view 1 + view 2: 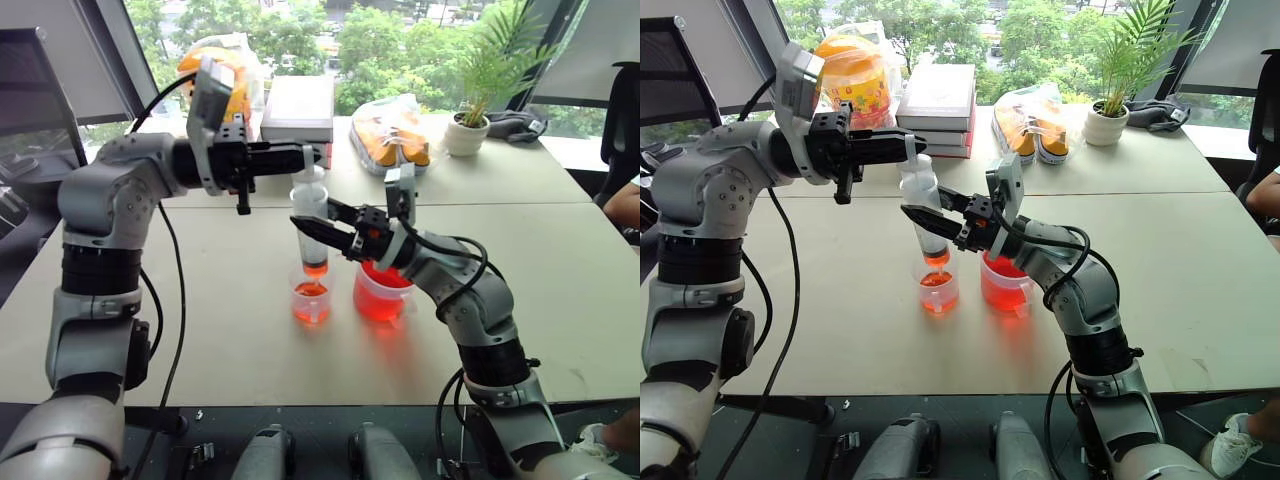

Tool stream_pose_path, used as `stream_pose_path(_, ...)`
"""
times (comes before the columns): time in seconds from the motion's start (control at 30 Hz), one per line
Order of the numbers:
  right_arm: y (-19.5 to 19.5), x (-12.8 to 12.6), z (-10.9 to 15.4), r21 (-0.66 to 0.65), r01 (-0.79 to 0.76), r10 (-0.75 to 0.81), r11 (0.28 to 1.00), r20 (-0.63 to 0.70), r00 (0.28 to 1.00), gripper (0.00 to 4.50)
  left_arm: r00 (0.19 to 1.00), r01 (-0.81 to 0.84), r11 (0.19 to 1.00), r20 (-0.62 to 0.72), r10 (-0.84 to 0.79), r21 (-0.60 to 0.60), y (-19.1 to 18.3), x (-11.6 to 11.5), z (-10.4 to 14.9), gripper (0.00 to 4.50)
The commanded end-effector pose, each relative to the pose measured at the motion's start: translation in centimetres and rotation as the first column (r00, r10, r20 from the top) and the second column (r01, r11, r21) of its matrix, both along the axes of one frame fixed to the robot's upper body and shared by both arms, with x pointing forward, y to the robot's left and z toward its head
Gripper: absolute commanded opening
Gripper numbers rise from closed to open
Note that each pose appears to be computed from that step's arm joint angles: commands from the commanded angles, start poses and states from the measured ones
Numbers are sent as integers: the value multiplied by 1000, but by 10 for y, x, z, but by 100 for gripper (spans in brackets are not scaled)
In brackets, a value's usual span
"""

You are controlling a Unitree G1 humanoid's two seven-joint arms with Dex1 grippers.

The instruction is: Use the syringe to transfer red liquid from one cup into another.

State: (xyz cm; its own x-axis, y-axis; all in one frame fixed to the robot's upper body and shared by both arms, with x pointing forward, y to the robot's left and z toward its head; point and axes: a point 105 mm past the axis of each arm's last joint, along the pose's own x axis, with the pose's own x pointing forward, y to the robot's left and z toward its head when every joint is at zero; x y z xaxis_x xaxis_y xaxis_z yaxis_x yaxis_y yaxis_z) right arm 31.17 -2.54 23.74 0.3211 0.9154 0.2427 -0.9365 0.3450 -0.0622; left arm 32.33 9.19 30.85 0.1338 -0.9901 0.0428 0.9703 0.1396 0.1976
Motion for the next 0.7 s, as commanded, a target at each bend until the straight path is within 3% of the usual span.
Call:
stream_pose_path(0.03,-10,-13,63,137,4,-30,991,189,982,142,994,90,994,-68,-85,69,-13,-8,-27,5)
stream_pose_path(0.23,-14,-14,74,152,15,-47,988,205,978,142,990,113,987,-97,-102,116,-19,-12,-46,5)
stream_pose_path(0.5,-17,-16,80,164,19,-53,986,205,977,142,989,118,986,-105,-105,119,-22,-13,-47,5)
stream_pose_path(0.6,-16,-17,78,159,18,-49,987,196,979,142,992,98,988,-96,-87,118,-20,-10,-44,5)
stream_pose_path(0.7,-13,-16,68,150,11,-36,989,166,986,142,994,48,997,-97,-42,62,-15,-1,-24,5)
